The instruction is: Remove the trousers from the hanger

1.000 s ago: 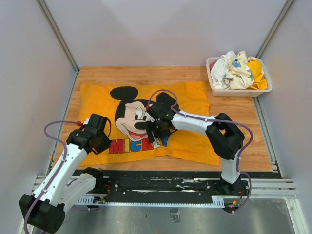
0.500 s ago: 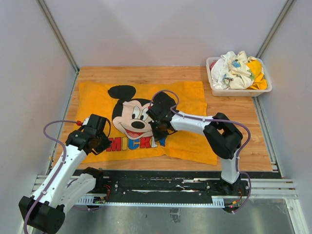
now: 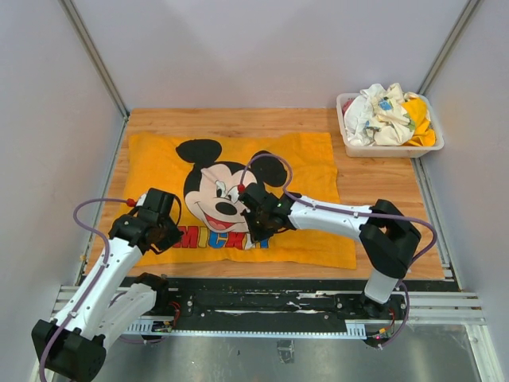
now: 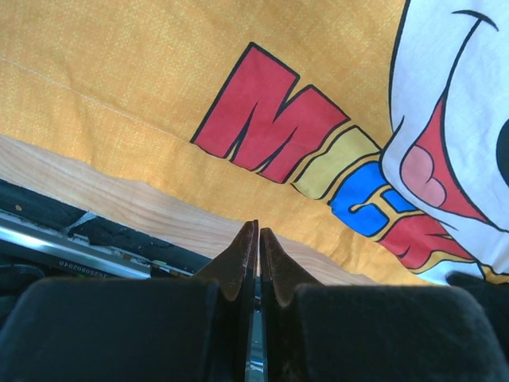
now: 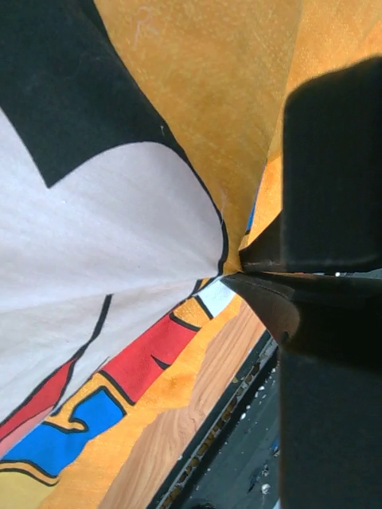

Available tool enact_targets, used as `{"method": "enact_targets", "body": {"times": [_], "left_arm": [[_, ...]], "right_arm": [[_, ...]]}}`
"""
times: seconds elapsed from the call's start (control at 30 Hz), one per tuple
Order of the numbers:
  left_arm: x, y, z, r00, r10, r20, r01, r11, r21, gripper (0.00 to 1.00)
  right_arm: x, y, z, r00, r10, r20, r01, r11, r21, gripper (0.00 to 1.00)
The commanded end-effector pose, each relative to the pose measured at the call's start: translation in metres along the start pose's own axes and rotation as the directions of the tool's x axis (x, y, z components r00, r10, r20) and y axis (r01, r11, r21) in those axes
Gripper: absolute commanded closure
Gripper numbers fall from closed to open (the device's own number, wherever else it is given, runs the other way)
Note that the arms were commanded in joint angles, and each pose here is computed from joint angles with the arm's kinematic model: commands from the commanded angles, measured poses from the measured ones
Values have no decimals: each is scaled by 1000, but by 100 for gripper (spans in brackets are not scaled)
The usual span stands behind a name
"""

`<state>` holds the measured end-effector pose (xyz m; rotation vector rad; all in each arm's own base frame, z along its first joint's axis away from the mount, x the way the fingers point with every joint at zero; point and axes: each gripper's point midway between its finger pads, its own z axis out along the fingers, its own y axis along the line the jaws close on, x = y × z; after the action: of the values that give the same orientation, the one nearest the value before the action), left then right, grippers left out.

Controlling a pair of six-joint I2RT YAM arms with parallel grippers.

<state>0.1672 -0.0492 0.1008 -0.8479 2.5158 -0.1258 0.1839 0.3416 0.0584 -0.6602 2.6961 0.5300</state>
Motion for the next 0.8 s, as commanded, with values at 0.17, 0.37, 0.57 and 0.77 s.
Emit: {"method": "enact_targets", "body": {"times": [0.17,0.37,0.57,0.77], "left_arm": [[-5,-4,-4,1000,4,26,-5,1000,24,92],[-5,-5,-4,1000,-3,29,2,1000,27,87],[-8,-5,1,999,-17,41,17,1000,13,78],[-18,-14,4,993,-87,75,86,996,27,65]], "right_arm": [[52,25,-2,978,-132,-161,122,990,-73,99],[52,22,-5,970,-176,-168,174,984,-28,81],[16,11,-29,984,-166,-63,168,985,31,49],[-21,-21,-60,995,-80,55,75,994,84,47]]}}
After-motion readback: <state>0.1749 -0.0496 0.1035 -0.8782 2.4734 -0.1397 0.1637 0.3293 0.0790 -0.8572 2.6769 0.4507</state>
